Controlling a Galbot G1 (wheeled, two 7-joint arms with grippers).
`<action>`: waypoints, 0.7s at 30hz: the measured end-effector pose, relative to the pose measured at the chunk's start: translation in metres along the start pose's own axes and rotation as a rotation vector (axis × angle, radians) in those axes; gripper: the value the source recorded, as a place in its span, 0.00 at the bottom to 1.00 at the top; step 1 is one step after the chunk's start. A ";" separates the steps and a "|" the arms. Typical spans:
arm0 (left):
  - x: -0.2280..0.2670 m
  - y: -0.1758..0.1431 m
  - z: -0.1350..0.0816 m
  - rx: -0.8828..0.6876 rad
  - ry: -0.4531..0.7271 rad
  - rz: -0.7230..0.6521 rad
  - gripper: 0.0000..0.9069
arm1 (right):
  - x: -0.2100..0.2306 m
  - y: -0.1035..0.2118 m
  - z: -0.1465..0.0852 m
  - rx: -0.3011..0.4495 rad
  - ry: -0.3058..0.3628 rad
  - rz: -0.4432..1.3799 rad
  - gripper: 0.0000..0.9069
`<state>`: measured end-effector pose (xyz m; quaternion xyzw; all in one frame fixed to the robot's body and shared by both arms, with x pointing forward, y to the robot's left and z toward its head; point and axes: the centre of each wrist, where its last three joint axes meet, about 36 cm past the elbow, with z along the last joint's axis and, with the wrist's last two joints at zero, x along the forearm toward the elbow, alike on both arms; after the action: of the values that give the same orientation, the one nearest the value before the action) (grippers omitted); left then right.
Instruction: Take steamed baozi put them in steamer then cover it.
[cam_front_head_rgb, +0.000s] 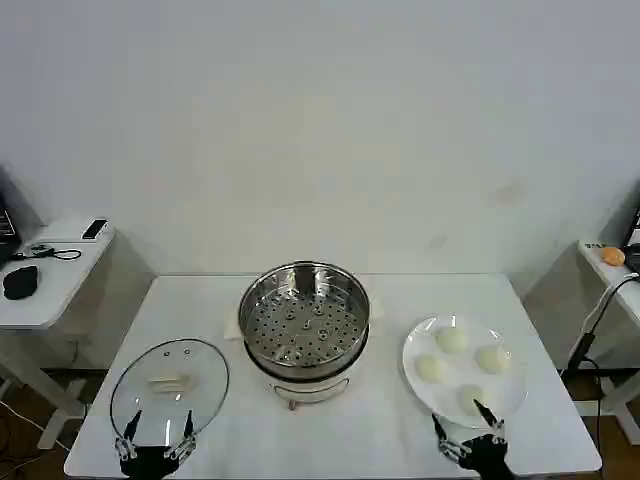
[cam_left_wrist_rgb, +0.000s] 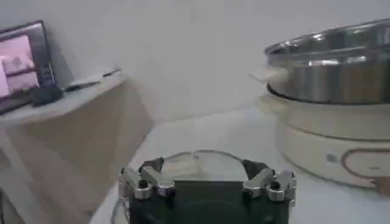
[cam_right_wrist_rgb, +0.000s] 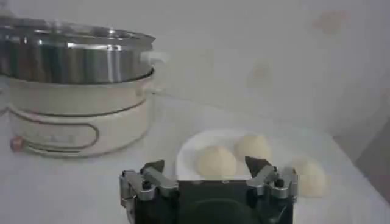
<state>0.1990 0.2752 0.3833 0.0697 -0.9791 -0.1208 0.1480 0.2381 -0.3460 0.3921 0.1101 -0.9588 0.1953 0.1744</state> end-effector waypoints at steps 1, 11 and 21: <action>0.000 0.000 -0.002 -0.003 -0.003 0.002 1.00 | -0.002 -0.010 -0.002 0.038 0.012 -0.002 1.00; 0.003 0.001 -0.009 -0.053 -0.016 0.018 1.00 | -0.036 -0.117 -0.037 0.475 0.132 -0.068 1.00; 0.003 -0.003 -0.015 -0.080 -0.038 0.016 1.00 | -0.107 -0.181 -0.090 0.740 0.186 -0.246 1.00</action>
<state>0.2006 0.2689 0.3972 0.0536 -0.9766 -0.1601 0.1330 0.4132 -0.4562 0.4904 0.2613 -0.7835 0.5141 0.2314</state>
